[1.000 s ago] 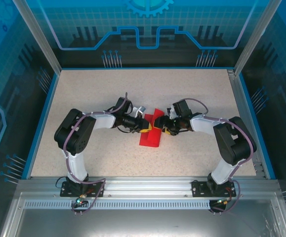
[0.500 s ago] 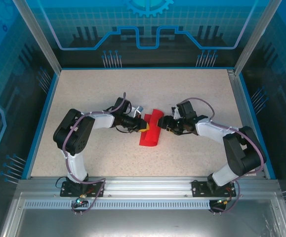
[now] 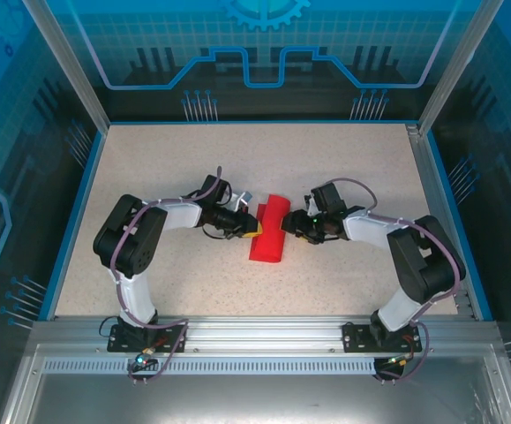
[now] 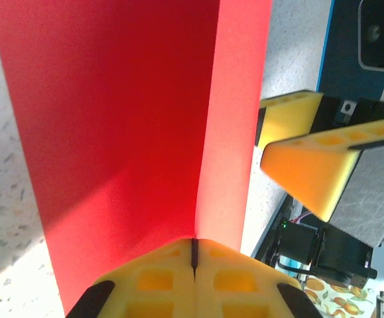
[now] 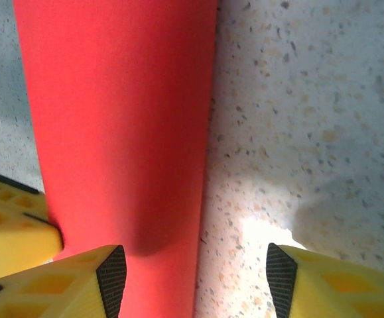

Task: Fold a paper plane with a square sheet of paper (pick it up from the middle)
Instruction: First fold in half a square sheet of paper at the center of the table.

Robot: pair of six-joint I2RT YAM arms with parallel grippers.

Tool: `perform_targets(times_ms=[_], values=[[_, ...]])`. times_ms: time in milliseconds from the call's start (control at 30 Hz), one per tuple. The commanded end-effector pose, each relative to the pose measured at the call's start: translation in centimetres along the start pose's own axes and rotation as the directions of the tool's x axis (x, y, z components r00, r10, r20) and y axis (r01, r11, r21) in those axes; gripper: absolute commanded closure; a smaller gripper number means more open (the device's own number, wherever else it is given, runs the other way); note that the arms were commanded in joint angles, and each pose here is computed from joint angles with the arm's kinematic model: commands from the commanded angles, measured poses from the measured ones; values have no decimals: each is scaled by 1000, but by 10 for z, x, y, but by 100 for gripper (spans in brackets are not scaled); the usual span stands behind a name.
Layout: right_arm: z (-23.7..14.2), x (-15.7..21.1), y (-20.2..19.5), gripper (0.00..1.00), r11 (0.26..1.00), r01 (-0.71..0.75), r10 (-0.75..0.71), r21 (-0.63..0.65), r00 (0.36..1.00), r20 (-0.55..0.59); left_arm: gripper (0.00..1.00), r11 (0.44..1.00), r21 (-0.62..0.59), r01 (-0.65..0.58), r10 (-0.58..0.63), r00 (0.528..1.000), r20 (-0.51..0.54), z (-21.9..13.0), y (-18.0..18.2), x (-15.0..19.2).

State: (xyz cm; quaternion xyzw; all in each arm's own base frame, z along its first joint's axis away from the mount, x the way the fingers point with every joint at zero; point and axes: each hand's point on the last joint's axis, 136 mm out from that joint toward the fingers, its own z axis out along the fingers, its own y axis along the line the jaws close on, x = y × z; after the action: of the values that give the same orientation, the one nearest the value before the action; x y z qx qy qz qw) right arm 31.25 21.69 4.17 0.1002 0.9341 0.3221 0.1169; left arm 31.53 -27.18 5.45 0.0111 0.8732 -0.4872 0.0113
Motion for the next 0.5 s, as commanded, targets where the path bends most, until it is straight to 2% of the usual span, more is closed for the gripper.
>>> perform_targets(times_ms=[0,367,467], values=[[6,-5,11,40,1000,11,-11,-19,1000,-16,100,1000,-29,5,-6,1000,-15,-6,3,11],[14,3,7,42,1000,16,-16,3,999,-52,100,997,-80,16,-15,1000,9,-8,13,10],[17,8,3,44,1000,18,-16,25,998,-66,100,996,-89,13,-12,1000,12,-8,13,9]])
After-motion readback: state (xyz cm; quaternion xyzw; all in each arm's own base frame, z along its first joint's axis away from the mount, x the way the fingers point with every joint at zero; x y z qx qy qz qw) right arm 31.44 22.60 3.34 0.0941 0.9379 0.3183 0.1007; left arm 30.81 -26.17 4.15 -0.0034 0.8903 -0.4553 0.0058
